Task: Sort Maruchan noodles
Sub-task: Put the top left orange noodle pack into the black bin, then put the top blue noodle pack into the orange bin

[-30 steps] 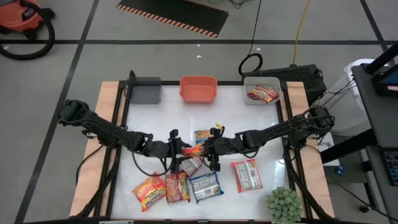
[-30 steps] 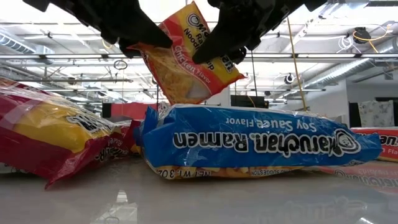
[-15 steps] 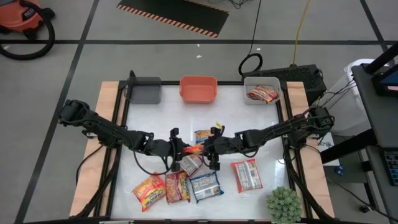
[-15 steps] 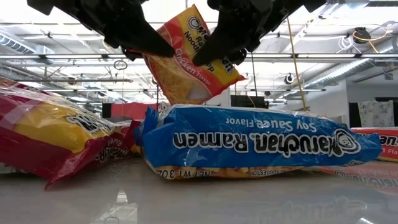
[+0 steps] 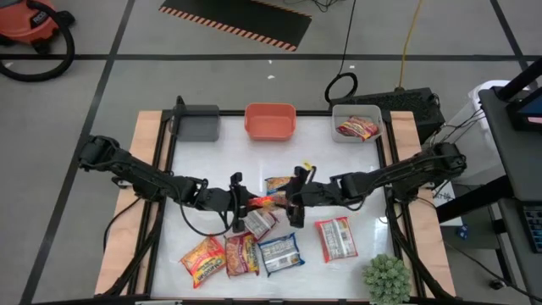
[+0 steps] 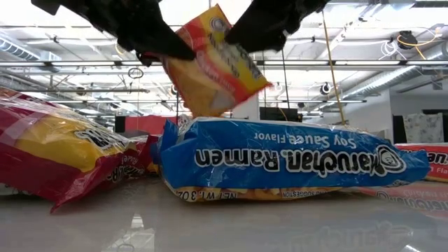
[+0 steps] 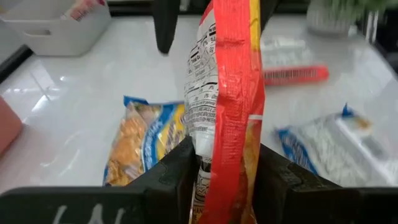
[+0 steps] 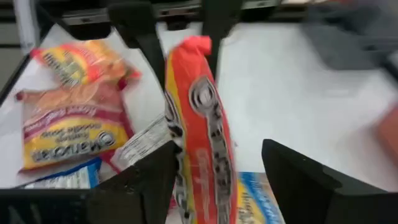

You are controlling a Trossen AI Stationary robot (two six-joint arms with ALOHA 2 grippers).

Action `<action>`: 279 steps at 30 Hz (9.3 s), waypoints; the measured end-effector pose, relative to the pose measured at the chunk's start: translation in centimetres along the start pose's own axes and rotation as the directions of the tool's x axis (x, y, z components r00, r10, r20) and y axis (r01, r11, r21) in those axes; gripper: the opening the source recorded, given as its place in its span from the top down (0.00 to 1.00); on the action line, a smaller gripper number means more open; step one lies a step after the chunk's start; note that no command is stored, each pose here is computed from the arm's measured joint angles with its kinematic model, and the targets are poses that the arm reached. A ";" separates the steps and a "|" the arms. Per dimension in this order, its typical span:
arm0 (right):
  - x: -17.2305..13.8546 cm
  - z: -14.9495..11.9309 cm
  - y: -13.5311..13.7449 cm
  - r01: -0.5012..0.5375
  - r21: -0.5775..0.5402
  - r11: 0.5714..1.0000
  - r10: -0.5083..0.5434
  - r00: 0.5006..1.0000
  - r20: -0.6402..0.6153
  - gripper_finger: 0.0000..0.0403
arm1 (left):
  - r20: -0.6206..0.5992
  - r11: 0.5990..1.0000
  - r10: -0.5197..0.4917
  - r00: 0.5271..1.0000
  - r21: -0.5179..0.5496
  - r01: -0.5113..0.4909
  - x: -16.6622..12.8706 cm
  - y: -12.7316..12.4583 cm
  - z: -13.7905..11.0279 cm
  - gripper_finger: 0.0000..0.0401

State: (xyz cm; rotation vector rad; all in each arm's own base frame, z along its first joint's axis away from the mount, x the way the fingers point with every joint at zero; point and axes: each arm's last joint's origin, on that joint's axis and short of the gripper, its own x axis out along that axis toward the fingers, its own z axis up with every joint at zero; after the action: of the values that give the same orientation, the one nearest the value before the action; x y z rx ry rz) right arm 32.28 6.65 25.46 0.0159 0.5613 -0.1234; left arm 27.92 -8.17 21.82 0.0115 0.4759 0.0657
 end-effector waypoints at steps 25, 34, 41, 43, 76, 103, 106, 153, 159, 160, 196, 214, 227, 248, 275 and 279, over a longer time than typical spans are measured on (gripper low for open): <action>-9.2 -0.9 1.8 0.169 -0.028 0.985 -0.170 0.985 -0.038 0.44 | 0.104 0.967 0.222 0.969 -0.151 -0.206 -11.7 4.8 2.7 0.70; -9.2 -0.9 1.9 0.165 -0.068 0.984 -0.168 0.985 -0.037 0.44 | 0.059 0.862 0.477 0.877 -0.229 -0.453 -15.1 8.5 1.8 0.70; -9.2 -0.5 2.0 0.158 -0.045 0.986 -0.159 0.987 -0.005 0.44 | -0.046 0.661 0.705 0.708 -0.320 -0.679 -17.0 11.1 0.3 0.70; -9.2 -0.3 2.1 0.153 -0.039 0.987 -0.153 0.988 0.014 0.44 | -0.069 0.617 0.738 0.672 -0.336 -0.712 -17.1 11.7 0.1 0.70; -8.8 -0.4 2.2 0.144 -0.052 0.988 -0.142 0.989 0.048 0.44 | -0.435 0.362 0.720 0.540 -0.428 -0.828 -12.7 24.0 -2.6 0.70; -8.1 -1.0 2.4 0.121 -0.041 0.992 -0.117 0.987 0.106 0.44 | -0.566 0.303 0.672 0.478 -0.379 -0.875 -10.5 25.6 -4.7 0.56; -8.1 -1.0 2.4 0.121 -0.041 0.992 -0.116 0.988 0.107 0.44 | -0.586 0.295 0.668 0.457 -0.355 -0.887 -10.6 25.5 -4.9 0.52; -0.8 -3.7 1.6 0.037 0.069 0.997 -0.027 0.989 -0.147 0.44 | -0.229 0.902 0.330 0.916 -0.210 -0.377 -9.6 8.7 0.0 0.50; 1.7 -4.8 0.5 0.048 0.058 0.997 -0.034 0.975 -0.221 0.44 | -0.225 0.920 0.310 0.924 -0.172 -0.351 -9.6 8.2 0.0 0.50; 2.0 -5.0 0.3 0.053 0.058 0.997 -0.038 0.972 -0.233 0.44 | -0.225 0.920 0.311 0.923 -0.172 -0.352 -9.6 8.2 0.0 0.50; 4.4 -9.7 -2.9 0.179 -0.073 0.981 -0.190 0.821 -0.538 0.44 | -0.228 0.921 0.312 0.922 -0.165 -0.352 -9.5 8.2 0.0 0.50; 5.1 -11.6 -3.8 0.116 -0.028 0.993 -0.114 0.862 -0.494 0.55 | -0.228 0.922 0.311 0.923 -0.162 -0.351 -9.5 8.2 0.0 0.50; 5.4 -10.7 -4.3 0.084 -0.050 0.995 -0.097 0.901 -0.424 0.98 | -0.185 0.921 0.307 0.933 -0.188 -0.341 -9.4 8.1 0.4 0.50; 1.9 -6.8 -4.6 0.277 -0.084 0.957 -0.289 0.938 -0.193 1.00 | -0.146 0.920 0.303 0.942 -0.215 -0.329 -7.5 7.8 0.9 0.50; -0.7 -4.2 -4.2 0.242 -0.092 0.966 -0.246 0.969 -0.036 1.00 | -0.115 0.982 0.152 0.982 -0.098 -0.163 -0.6 5.5 0.0 0.50; -0.7 -4.1 -4.2 0.243 -0.084 0.966 -0.246 0.969 -0.024 1.00 | -0.049 0.990 0.112 0.992 -0.086 -0.116 0.1 4.5 0.4 0.46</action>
State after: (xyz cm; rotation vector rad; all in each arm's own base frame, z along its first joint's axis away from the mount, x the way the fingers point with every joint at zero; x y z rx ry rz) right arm 29.04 2.74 22.40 -0.1308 0.6010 -0.3415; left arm 27.87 -3.69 22.25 -0.0496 0.5154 0.1997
